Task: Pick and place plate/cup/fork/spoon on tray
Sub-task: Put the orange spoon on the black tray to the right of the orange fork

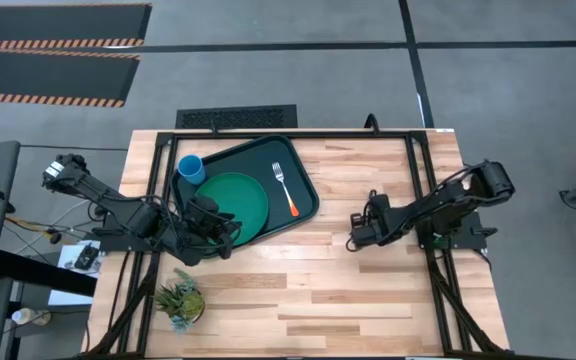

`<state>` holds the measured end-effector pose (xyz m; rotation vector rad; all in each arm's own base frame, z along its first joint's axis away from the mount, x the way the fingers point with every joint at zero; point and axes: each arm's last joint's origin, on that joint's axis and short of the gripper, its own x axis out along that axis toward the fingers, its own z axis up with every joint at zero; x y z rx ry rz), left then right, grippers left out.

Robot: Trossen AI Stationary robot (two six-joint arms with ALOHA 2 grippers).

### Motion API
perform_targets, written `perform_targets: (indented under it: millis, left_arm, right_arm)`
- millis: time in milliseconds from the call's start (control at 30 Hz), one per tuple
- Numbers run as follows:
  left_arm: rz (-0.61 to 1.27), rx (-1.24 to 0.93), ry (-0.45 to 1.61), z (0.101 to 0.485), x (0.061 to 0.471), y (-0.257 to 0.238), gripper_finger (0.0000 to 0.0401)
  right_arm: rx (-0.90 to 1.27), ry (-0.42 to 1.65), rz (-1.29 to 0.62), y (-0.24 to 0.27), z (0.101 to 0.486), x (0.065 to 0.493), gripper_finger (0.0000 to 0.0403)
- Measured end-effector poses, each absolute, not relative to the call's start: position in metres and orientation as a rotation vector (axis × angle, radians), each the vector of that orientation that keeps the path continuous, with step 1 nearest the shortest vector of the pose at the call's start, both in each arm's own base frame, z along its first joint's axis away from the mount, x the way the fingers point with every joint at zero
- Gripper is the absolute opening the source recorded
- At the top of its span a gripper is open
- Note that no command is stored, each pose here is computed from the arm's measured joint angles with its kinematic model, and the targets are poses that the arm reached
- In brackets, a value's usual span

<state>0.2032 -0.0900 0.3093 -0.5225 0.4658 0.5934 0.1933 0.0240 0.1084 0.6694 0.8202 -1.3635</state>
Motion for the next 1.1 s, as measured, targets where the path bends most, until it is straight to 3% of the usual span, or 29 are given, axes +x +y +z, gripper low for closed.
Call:
perform_targets:
  millis: [433, 800, 1100]
  left_arm:
    - [0.592, -0.518, 0.466, 0.309, 0.203, -0.09, 0.0133]
    - [0.595, -0.518, 0.463, 0.31, 0.203, -0.09, 0.0133]
    - [0.597, -0.516, 0.462, 0.31, 0.203, -0.09, 0.0133]
  right_arm:
    - [0.674, 0.749, -1.255, 0.027, 0.147, 0.214, 0.0005]
    - [0.595, 0.553, -1.009, -0.004, 0.2, 0.282, 0.0006]
    - [0.507, 0.599, -0.961, -0.043, 0.204, 0.341, 0.0007]
